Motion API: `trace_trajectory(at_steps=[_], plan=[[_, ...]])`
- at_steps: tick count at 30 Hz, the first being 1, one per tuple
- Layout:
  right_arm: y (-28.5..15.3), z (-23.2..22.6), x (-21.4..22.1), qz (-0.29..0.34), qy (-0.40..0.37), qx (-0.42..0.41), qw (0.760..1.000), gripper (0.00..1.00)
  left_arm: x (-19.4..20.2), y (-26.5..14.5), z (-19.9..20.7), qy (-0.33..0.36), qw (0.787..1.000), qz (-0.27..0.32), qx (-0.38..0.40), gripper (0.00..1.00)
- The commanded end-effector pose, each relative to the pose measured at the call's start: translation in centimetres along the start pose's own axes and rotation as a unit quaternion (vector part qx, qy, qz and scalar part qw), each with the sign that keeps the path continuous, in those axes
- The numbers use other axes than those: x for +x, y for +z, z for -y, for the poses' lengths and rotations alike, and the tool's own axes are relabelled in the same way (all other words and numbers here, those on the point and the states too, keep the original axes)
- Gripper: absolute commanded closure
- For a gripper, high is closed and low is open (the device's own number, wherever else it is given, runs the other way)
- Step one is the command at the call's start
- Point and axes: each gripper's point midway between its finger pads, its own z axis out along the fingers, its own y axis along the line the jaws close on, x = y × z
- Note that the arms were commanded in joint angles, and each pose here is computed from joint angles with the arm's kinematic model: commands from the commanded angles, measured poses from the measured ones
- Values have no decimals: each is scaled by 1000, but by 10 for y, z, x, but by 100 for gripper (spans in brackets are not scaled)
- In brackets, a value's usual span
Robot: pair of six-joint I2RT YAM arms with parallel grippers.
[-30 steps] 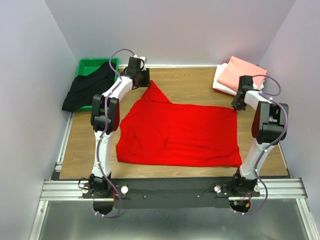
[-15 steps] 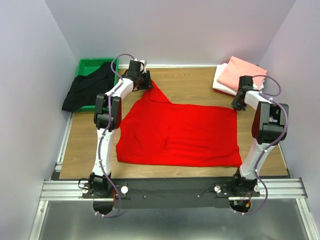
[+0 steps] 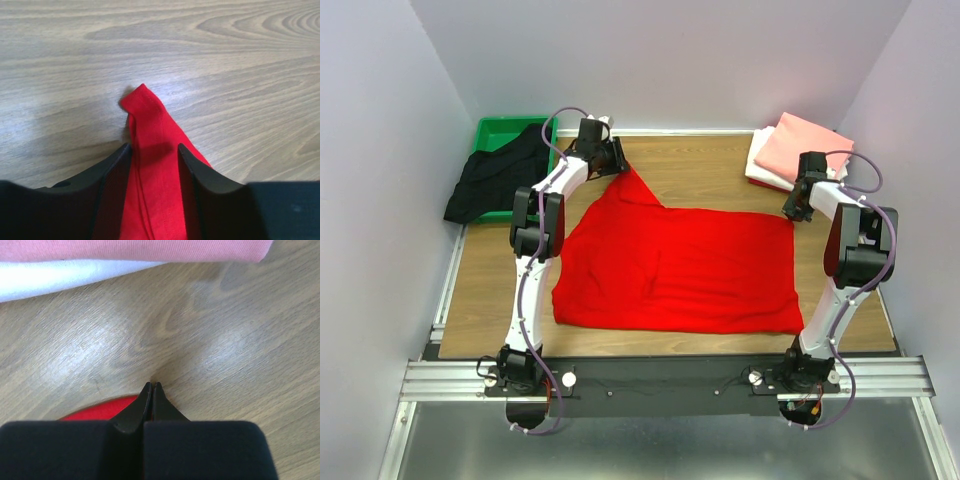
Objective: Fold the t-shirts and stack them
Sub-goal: Fold the tshirt
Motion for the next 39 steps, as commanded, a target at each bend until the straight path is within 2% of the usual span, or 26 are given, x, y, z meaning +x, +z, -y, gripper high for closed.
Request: trace_trajectory(at_steps=[1, 9, 15, 18, 20, 25, 30, 39], plan=[[2, 8, 31, -51, -9, 4, 999, 99, -7, 7, 8, -12, 1000, 12, 25, 53], [4, 7, 34, -57, -10, 0, 998, 100, -7, 12, 10, -16, 999, 13, 37, 65], [4, 6, 33, -57, -10, -2, 998, 100, -7, 13, 8, -24, 999, 8, 32, 68], [4, 5, 33, -57, -10, -4, 998, 100, -9, 12, 9, -25, 999, 10, 30, 83], [3, 5, 33, -57, -10, -4, 998, 100, -8, 12, 9, -27, 999, 9, 31, 100], [-1, 3, 29, -51, -8, -9, 999, 100, -22, 1, 19, -26, 999, 23, 42, 100], [-14, -4, 13, -33, -4, -28, 999, 99, -62, -30, 39, -31, 995, 70, 70, 100], [-26, -15, -10, -11, -1, -48, 999, 100, -90, -52, 60, -36, 989, 92, 110, 100]])
